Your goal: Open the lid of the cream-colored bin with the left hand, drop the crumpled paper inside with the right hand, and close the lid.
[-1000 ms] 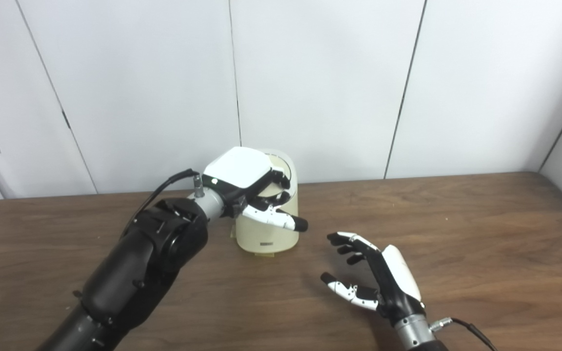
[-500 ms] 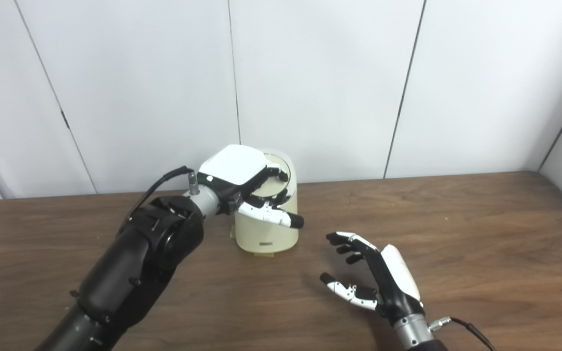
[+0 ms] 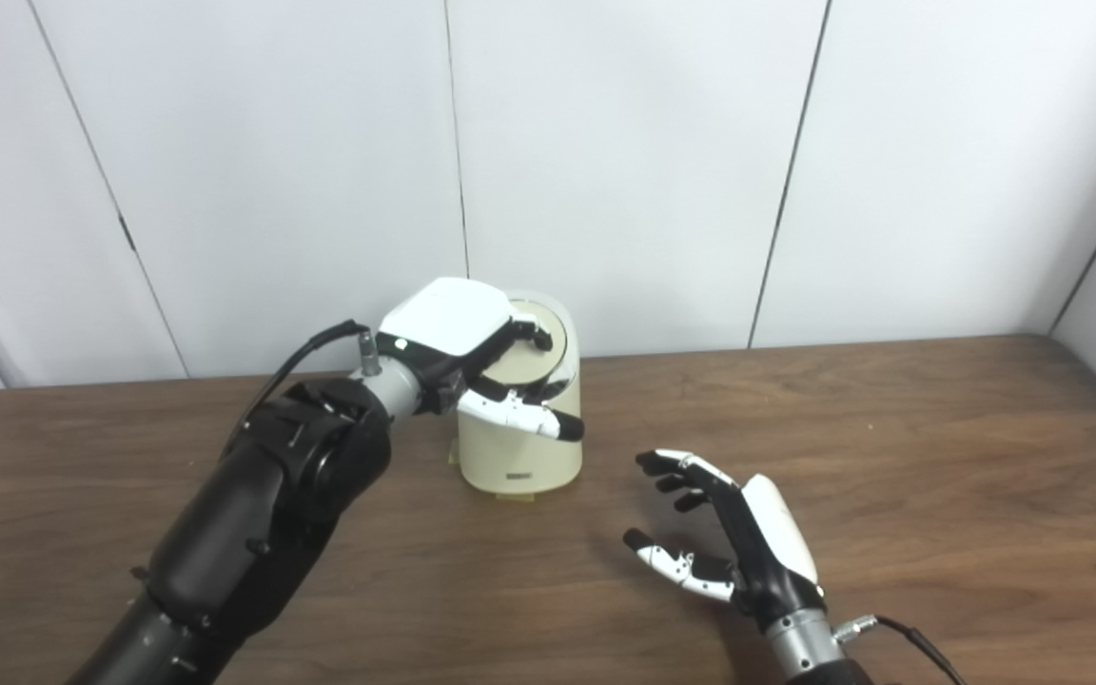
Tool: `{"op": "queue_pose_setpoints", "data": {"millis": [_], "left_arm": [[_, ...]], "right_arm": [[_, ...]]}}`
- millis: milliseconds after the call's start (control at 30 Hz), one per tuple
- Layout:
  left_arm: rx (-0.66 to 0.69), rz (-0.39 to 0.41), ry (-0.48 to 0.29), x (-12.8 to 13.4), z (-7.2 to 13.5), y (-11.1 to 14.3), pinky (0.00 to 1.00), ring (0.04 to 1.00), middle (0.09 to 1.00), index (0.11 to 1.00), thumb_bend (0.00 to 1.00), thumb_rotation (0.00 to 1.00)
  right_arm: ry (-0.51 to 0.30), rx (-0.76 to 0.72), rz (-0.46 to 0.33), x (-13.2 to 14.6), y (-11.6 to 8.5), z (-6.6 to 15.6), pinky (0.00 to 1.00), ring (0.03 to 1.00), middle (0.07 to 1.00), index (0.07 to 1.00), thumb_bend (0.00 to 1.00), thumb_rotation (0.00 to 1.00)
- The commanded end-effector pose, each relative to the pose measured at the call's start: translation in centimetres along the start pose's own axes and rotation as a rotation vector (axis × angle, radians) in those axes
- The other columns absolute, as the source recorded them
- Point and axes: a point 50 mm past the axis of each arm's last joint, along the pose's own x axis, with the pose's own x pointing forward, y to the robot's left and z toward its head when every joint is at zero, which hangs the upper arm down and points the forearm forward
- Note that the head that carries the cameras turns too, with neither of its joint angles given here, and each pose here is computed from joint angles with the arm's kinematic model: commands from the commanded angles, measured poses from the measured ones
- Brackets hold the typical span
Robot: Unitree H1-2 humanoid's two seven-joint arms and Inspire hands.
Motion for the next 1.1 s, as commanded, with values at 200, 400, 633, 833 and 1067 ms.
{"op": "queue_pose_setpoints", "data": {"millis": [200, 400, 633, 833, 1067], "left_arm": [[0.048, 0.080, 0.026, 0.0, -0.8, 3.3, 0.83, 0.834, 0.823, 0.817, 1.00, 0.96], [0.063, 0.097, 0.013, 0.2, -0.6, 4.3, 0.83, 0.833, 0.817, 0.811, 1.00, 0.95], [0.076, 0.110, 0.003, 0.4, -0.7, 4.8, 0.80, 0.817, 0.803, 0.797, 1.00, 0.94], [0.073, 0.109, 0.010, 0.5, -0.8, 4.8, 0.80, 0.819, 0.804, 0.799, 1.00, 0.93], [0.083, 0.118, 0.003, 0.5, -0.9, 4.9, 0.80, 0.816, 0.801, 0.795, 1.00, 0.93]], "right_arm": [[-0.034, 0.003, -0.010, 0.8, 0.5, 0.4, 0.61, 0.714, 0.749, 0.747, 0.28, 0.26], [-0.034, 0.007, -0.009, 1.0, 0.7, 0.3, 0.61, 0.715, 0.749, 0.747, 0.28, 0.26], [-0.034, 0.015, -0.004, 1.2, 1.0, 0.2, 0.62, 0.720, 0.750, 0.747, 0.27, 0.25], [-0.026, 0.008, 0.000, 1.4, 1.1, 0.2, 0.62, 0.724, 0.752, 0.749, 0.27, 0.29], [-0.030, 0.003, 0.000, 1.6, 1.3, 0.0, 0.61, 0.722, 0.752, 0.747, 0.27, 0.28]]}}
